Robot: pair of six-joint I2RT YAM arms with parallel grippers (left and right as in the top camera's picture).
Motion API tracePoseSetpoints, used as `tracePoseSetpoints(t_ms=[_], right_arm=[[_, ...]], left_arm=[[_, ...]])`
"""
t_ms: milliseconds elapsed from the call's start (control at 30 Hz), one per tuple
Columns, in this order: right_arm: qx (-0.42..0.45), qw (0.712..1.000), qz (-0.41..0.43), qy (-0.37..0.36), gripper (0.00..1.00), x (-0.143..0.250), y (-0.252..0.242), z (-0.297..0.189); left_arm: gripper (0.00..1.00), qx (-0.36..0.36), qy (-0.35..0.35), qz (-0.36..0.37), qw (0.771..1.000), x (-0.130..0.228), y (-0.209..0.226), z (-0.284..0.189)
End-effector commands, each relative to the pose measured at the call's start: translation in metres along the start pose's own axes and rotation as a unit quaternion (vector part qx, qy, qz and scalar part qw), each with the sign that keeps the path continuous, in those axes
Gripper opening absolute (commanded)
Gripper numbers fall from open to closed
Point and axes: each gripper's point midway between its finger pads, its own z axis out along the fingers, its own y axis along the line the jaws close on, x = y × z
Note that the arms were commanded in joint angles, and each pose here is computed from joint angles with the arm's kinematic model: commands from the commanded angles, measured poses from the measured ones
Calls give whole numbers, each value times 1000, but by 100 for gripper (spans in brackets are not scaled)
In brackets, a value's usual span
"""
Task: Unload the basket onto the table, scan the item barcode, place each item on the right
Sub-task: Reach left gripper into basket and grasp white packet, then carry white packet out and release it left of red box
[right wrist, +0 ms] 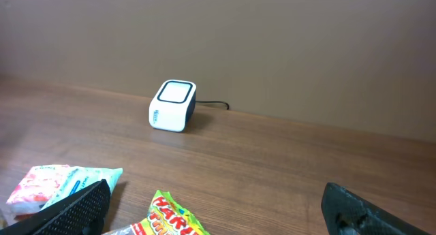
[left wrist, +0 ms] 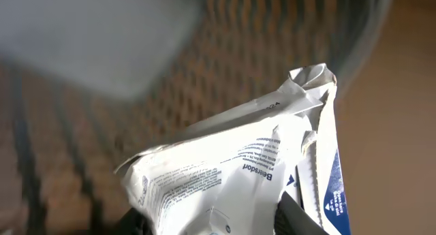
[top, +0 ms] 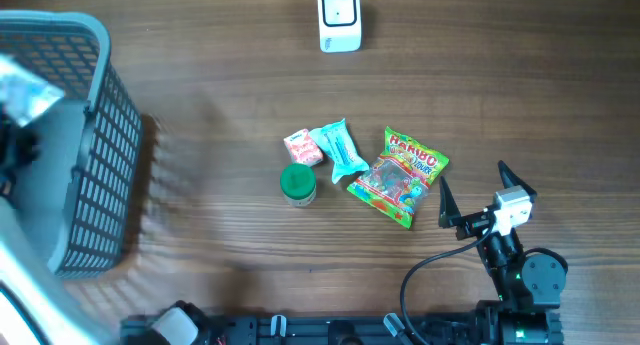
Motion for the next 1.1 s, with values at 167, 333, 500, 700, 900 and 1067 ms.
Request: tracePoseSetpoints(t_ms=[167,333,500,700,900,1067], right_arm=[[1,1000,6,-3,100,-1,0,0],[1,1000,6,-3,100,-1,0,0],[1,1000,6,-3,100,-1,0,0],[1,1000,6,-3,100,-1,0,0],[1,1000,6,-3,100,-1,0,0],[1,1000,6,-3,100,-1,0,0]], left_arm=[[34,-46,196,248,948,192,80,-48],[38,-111,205,371,899,258,151,-34],[42,-174,84,458,867,242,189,-1],[40,-236,47,480,844,241,218,41],[45,-274,21,466,841,252,250,98],[46,-334,13,450,828,253,297,139]])
